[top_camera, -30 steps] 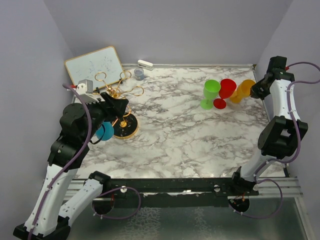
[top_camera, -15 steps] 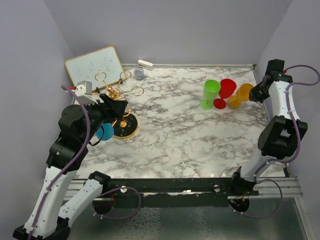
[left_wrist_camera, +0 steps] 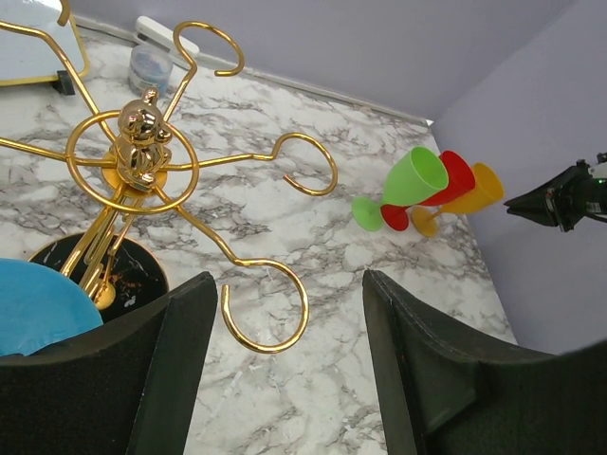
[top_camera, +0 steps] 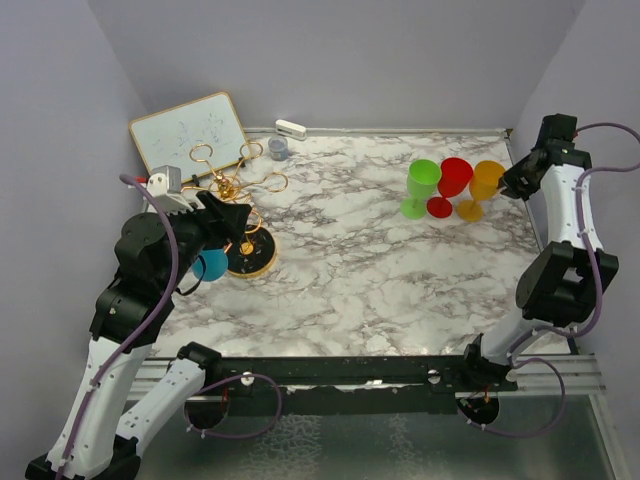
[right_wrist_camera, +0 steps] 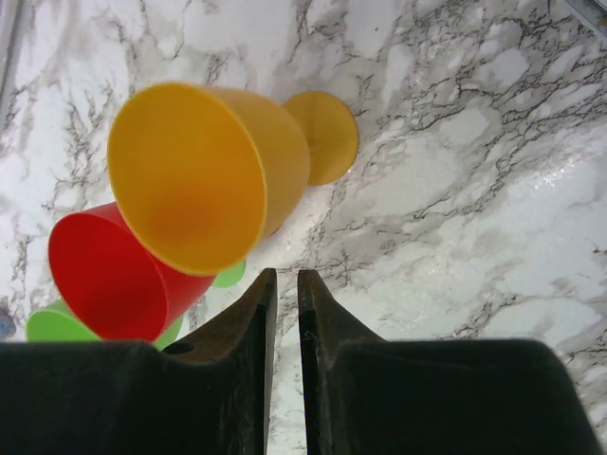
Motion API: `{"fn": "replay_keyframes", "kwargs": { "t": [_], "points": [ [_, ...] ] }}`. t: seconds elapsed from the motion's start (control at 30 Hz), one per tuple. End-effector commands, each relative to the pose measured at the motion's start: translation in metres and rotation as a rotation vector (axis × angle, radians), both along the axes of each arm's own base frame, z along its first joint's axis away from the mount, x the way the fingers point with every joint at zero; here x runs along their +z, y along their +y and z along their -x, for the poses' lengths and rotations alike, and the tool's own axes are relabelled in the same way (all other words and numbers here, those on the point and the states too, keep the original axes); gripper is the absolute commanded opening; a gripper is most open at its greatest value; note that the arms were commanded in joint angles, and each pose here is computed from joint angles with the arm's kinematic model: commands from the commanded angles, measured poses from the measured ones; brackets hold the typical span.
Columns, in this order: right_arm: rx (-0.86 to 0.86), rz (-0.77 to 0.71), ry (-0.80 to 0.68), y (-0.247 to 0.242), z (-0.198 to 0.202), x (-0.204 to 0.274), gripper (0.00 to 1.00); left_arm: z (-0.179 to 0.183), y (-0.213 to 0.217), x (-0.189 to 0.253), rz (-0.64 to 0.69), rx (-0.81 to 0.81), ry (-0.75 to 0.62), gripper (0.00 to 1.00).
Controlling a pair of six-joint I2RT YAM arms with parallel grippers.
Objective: Take the wine glass off the wine glass rack
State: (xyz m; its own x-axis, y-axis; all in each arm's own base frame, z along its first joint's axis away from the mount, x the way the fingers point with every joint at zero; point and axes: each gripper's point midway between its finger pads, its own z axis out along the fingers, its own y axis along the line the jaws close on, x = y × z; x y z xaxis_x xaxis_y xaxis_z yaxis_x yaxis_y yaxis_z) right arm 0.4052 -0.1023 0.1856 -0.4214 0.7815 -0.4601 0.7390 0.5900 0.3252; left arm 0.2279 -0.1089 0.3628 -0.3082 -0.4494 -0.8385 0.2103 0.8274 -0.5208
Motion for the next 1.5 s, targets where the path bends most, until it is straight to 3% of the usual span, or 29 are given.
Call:
{"fn": "replay_keyframes", "kwargs": {
  "t": [0.0, 0.2, 0.4, 0.57, 0.7, 0.83, 1.03, 1.27, 1.47],
  "points": [
    [0.054, 0.006, -0.137, 0.009, -0.002, 0.043, 0.17, 0.005, 0.008, 0.015, -0.003, 0.027, -0.041, 0.66],
    [0.207, -0.027, -0.366, 0.042, 0.004, 0.105, 0.26, 0.006, 0.010, 0.015, -0.005, 0.034, -0.042, 0.68],
    [0.691, -0.209, -0.751, 0.176, 0.026, 0.176, 0.55, 0.002, 0.012, 0.004, -0.018, 0.053, -0.011, 0.74],
    [1.140, -0.283, -0.786, 0.339, 0.071, 0.206, 0.63, 0.000, 0.021, 0.006, -0.052, 0.096, -0.004, 0.78],
    [1.311, -0.325, -0.753, 0.405, 0.099, 0.201, 0.63, -0.003, 0.025, 0.026, -0.054, 0.122, -0.029, 0.79],
    [1.328, -0.327, -0.763, 0.417, 0.108, 0.198, 0.63, 0.000, 0.024, 0.049, -0.027, 0.115, -0.046, 0.79],
    [1.310, -0.293, -0.819, 0.410, 0.114, 0.204, 0.63, 0.002, 0.036, 0.049, -0.053, 0.184, 0.050, 0.79],
    [1.322, -0.251, -0.806, 0.405, 0.116, 0.188, 0.63, -0.049, 0.009, 0.078, -0.116, 0.119, 0.034, 0.79],
    [1.292, -0.178, -0.815, 0.393, 0.114, 0.183, 0.63, -0.068, 0.045, 0.117, -0.168, 0.330, 0.007, 0.77]
  ]
}}
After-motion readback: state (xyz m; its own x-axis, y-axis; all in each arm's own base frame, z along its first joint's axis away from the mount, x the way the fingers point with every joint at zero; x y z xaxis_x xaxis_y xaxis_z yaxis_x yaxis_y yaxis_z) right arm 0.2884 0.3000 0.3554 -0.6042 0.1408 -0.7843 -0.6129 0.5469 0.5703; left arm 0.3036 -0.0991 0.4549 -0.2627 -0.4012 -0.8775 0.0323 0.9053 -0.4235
